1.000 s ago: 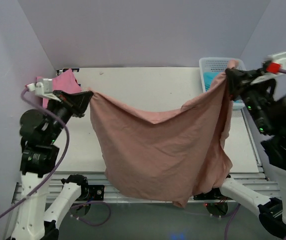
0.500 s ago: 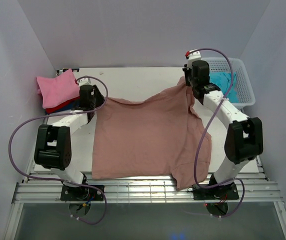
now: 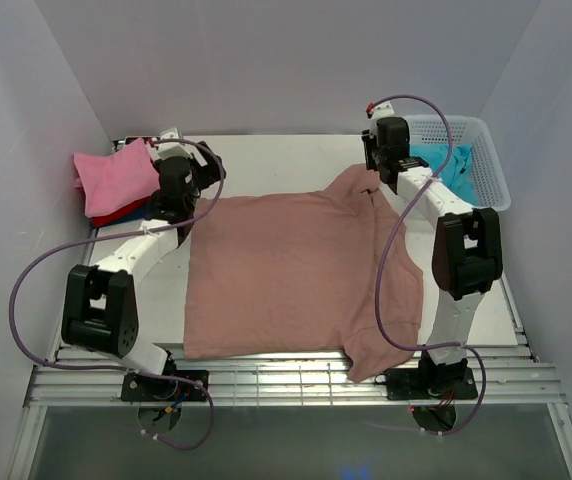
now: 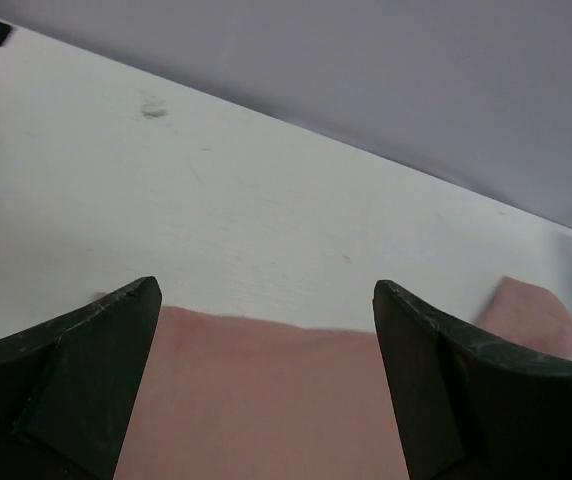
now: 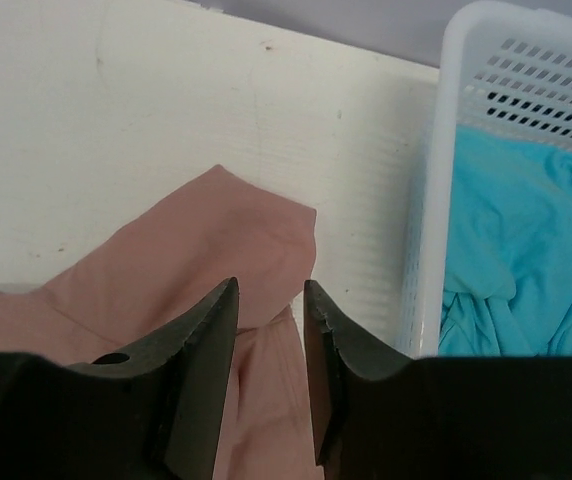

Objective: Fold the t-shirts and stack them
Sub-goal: Flatten out the tshirt

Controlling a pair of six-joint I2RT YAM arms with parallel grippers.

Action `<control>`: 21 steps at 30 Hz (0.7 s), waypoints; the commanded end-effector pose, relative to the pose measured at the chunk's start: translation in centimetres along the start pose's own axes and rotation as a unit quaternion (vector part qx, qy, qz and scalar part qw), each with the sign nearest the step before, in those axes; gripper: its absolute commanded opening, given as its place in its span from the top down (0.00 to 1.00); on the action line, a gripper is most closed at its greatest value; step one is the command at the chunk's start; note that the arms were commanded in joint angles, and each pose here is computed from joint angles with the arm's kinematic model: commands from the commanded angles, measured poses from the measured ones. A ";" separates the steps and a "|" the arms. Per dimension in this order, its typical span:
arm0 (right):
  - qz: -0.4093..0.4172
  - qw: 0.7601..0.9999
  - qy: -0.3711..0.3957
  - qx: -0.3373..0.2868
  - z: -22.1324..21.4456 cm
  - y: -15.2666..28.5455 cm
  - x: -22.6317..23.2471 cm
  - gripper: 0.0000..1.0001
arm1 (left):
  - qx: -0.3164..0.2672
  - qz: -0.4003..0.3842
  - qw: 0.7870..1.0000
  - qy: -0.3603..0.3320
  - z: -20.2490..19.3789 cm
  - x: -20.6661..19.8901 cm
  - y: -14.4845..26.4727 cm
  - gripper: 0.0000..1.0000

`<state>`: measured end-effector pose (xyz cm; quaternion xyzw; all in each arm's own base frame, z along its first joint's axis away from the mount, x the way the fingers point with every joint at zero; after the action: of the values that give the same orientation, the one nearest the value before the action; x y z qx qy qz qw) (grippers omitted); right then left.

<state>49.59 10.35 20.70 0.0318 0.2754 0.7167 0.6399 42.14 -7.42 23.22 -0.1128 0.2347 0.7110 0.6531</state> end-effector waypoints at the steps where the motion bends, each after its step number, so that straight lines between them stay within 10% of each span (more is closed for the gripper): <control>1: 0.037 0.999 -0.018 0.001 1.2 2.5 0.3 0.62 | 0.011 -0.102 0.995 0.015 -0.5 -5.5 4.0 0.02; 8: 0.102 0.992 -0.067 0.038 -1.7 5.8 3.0 0.69 | 0.179 -0.187 0.966 0.021 -9.9 -8.9 6.3 0.02; 12: 0.138 0.986 -0.063 0.069 -2.6 5.2 4.1 0.92 | 0.258 -0.177 0.950 0.017 -14.6 -8.9 5.9 0.02; 21: 0.205 0.974 -0.070 0.072 -2.8 2.6 7.1 0.92 | 0.354 -0.132 0.926 0.017 -20.8 -7.2 5.7 0.02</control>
<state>43.73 14.17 16.49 0.1833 0.3014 0.7798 0.5172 34.06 -23.13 8.60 0.0915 0.4546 0.5001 0.7313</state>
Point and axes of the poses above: each gripper's point midway between its finger pads, its own y axis back along the fingers, its own x axis along the line the jaws close on, z = x × y, the point moved 7 cm from there along y, back along the fingers, and after that the axes turned 7 degrees about y, right-handed, at the moved point
